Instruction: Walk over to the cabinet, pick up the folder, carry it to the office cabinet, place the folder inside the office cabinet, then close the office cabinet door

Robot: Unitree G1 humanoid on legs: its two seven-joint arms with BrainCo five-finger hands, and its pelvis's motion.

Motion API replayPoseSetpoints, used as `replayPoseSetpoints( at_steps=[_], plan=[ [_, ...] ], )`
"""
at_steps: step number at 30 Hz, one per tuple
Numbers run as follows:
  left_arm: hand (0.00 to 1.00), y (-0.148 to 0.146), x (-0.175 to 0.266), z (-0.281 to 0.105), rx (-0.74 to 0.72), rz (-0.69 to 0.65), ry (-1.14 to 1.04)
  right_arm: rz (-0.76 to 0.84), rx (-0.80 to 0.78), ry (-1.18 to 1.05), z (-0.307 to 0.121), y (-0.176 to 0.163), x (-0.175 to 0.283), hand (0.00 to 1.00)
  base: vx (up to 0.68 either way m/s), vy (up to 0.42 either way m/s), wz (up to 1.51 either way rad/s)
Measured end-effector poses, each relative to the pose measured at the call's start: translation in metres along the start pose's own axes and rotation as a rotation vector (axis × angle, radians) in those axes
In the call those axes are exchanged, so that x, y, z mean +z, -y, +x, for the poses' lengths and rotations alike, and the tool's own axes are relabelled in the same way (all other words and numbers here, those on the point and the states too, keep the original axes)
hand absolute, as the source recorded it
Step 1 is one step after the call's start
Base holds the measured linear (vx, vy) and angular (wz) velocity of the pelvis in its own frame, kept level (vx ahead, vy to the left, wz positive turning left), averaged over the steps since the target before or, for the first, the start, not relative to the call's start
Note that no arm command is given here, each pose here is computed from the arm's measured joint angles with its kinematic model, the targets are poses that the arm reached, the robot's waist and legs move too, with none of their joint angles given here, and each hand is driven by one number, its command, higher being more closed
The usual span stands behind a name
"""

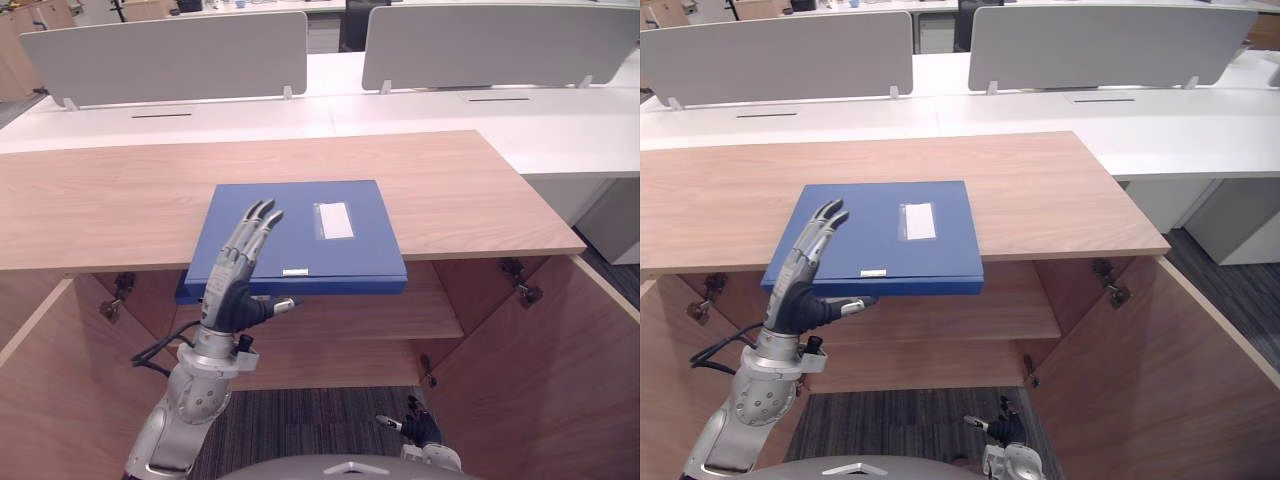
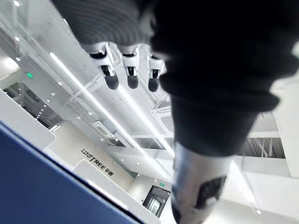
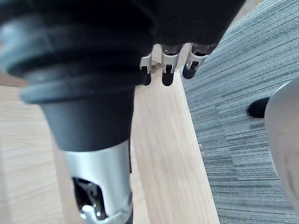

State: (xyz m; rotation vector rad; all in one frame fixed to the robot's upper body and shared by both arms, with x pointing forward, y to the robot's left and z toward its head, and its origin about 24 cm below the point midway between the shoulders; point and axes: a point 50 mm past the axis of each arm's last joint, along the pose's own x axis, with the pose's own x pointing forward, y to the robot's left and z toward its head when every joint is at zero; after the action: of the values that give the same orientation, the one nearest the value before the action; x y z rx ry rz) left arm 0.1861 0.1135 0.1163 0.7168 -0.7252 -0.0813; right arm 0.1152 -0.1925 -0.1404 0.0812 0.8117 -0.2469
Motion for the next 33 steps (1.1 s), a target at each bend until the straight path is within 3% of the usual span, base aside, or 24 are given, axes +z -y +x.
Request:
replayPoseSetpoints(
  at_steps=[13,33],
  plan=[
    [0.0,0.026,-0.006,-0.003,-0.161,0.18,0.054,-0.011,0.02,-0.003,0.0,-0.002,-0.001,0.0,0.0,-0.002,-0.05],
    [0.0,0.012,-0.034,-0.014,-0.119,0.384,-0.079,-0.009,0.05,-0.008,-0.001,-0.005,-0.002,0.0,-0.02,-0.014,0.04]
  ],
)
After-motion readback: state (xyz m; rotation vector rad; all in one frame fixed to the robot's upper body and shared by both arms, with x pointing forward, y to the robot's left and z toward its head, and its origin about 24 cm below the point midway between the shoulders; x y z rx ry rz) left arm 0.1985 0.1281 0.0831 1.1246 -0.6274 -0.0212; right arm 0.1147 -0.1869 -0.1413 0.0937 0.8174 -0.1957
